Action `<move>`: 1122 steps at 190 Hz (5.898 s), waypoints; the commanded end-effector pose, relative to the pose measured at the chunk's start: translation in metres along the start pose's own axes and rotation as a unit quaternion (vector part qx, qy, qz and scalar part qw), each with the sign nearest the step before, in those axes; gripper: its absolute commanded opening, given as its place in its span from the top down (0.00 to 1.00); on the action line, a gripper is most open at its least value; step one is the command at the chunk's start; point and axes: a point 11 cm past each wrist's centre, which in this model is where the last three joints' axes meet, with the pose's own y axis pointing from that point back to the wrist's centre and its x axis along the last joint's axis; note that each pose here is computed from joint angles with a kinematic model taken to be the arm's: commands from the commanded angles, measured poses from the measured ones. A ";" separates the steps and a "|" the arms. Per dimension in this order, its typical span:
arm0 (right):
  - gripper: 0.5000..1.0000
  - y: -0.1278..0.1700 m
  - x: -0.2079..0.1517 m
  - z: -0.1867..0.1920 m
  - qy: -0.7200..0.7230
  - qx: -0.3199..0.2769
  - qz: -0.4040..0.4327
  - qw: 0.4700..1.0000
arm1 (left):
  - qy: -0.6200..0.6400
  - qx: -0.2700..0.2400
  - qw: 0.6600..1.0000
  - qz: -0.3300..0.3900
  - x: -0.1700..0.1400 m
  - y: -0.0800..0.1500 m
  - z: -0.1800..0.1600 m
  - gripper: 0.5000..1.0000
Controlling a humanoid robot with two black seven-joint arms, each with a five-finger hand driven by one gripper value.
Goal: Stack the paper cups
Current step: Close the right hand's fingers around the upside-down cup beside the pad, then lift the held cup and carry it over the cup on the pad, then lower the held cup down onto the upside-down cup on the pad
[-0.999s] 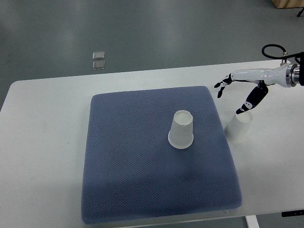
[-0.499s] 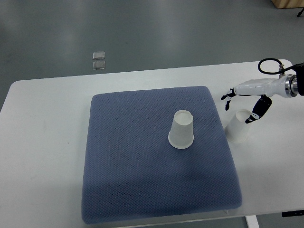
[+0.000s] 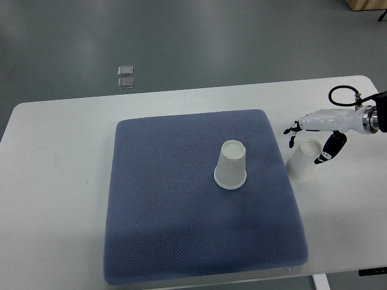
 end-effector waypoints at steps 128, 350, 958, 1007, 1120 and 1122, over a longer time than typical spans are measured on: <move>0.19 -0.017 -0.042 0.012 -0.003 -0.016 0.050 0.999 | 0.001 -0.001 1.000 0.001 0.000 0.000 0.000 0.00; 0.57 -0.014 -0.039 0.024 -0.010 -0.034 0.059 0.998 | -0.001 0.000 1.000 0.000 0.000 0.000 0.000 0.00; 0.50 -0.018 0.097 -0.132 0.029 0.162 0.002 0.986 | 0.000 -0.001 1.000 0.000 0.000 0.000 0.000 0.00; 0.32 -0.019 0.096 -0.132 0.028 0.164 0.009 0.986 | 0.000 -0.001 1.000 0.000 0.000 0.000 0.000 0.00; 0.20 -0.017 0.099 -0.130 0.028 0.162 0.012 0.986 | -0.001 0.000 1.000 0.000 0.000 0.000 0.000 0.00; 0.20 -0.017 0.100 -0.131 0.028 0.162 0.013 0.986 | -0.001 0.000 1.000 0.000 0.000 0.000 0.000 0.00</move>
